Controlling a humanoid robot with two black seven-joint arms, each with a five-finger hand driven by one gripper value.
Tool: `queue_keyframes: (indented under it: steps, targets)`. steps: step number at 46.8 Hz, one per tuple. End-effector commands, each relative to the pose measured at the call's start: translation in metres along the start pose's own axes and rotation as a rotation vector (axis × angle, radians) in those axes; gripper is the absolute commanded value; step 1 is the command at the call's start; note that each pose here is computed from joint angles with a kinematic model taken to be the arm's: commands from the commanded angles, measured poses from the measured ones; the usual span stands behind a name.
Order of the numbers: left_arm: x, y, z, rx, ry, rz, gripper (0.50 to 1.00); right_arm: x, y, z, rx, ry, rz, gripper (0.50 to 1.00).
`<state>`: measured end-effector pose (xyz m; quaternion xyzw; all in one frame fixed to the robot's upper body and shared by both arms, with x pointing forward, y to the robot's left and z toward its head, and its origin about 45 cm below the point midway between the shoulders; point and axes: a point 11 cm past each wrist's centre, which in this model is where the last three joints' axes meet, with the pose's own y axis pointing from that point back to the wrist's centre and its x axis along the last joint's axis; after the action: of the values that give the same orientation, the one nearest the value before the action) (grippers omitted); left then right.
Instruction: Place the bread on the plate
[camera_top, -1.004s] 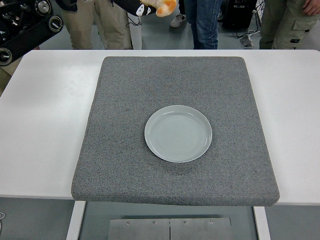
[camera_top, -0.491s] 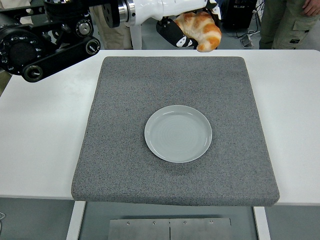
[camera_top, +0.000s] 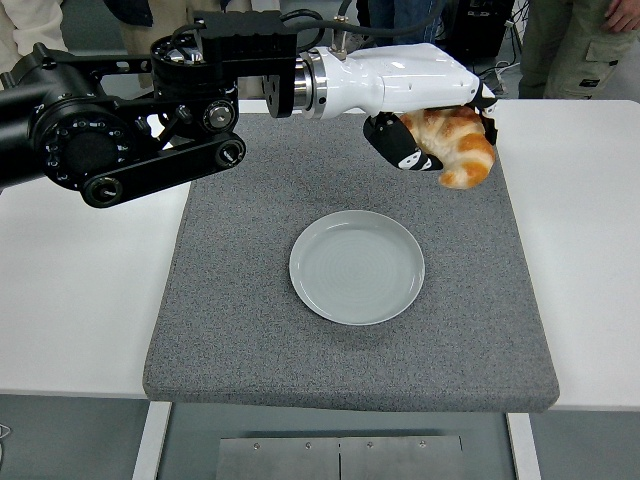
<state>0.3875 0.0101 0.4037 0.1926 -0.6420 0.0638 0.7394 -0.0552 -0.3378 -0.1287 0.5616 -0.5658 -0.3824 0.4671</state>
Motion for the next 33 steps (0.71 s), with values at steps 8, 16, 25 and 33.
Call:
queue_keyframes:
  steps: [8,16,25,33]
  targets:
    - [-0.025,0.0,-0.003,0.004,-0.03,-0.05,0.5,0.0,0.0,0.0,0.0,0.0,0.0,1.0]
    - [-0.048,0.001,-0.008,0.012,-0.04,-0.067,0.5,0.0,0.0,0.0,0.0,0.0,0.0,1.0]
    - [-0.072,0.004,-0.014,0.024,-0.018,-0.077,0.5,0.0,0.0,0.0,-0.001,0.0,0.0,1.0]
    - [-0.1,0.008,-0.023,0.052,-0.005,-0.099,0.5,0.0,0.0,0.0,0.0,0.0,0.0,1.0]
